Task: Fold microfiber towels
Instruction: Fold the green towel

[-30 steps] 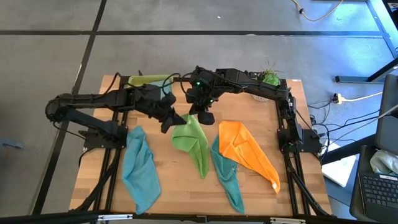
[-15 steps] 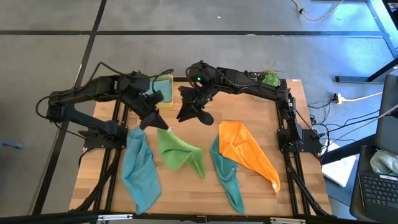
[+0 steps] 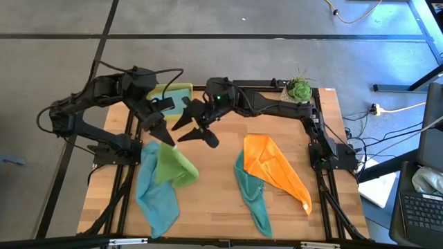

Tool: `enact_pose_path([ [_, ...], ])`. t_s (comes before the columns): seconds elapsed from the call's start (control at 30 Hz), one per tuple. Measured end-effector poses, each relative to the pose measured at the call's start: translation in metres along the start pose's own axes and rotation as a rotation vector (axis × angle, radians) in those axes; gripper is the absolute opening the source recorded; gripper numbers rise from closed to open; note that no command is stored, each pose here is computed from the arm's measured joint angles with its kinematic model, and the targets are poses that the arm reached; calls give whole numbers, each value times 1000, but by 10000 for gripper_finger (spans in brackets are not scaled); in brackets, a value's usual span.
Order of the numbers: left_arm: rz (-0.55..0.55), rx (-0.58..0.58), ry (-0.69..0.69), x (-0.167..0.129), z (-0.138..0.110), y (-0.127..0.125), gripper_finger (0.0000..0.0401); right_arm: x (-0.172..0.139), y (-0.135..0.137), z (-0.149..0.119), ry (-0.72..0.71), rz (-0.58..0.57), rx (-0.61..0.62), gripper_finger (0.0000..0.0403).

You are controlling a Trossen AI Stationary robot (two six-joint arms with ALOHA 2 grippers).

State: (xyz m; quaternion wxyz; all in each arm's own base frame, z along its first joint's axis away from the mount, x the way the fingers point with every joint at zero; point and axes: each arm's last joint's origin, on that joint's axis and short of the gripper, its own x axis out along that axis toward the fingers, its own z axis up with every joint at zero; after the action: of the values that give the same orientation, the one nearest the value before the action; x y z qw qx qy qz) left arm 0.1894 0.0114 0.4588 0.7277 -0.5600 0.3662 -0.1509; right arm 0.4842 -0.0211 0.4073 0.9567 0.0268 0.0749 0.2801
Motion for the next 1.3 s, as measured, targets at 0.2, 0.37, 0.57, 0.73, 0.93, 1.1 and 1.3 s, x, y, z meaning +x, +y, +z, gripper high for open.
enact_pose_path([
  [0.2,16,-6,5,6,6,3,0,9,16,-1,12,99,-20,213],
  [0.37,22,4,0,6,8,4,0,14,26,-6,55,146,5,213],
  [0.57,22,5,0,6,7,4,0,14,27,-15,139,148,58,212],
  [0.73,22,7,-1,6,7,4,0,12,30,-25,219,191,95,197],
  [0.93,43,-5,-8,6,7,5,0,10,35,-34,301,243,145,161],
  [1.1,64,-29,3,6,5,8,0,8,37,-41,357,255,153,136],
  [1.3,67,-24,-11,4,4,8,0,15,34,-60,397,296,199,117],
])
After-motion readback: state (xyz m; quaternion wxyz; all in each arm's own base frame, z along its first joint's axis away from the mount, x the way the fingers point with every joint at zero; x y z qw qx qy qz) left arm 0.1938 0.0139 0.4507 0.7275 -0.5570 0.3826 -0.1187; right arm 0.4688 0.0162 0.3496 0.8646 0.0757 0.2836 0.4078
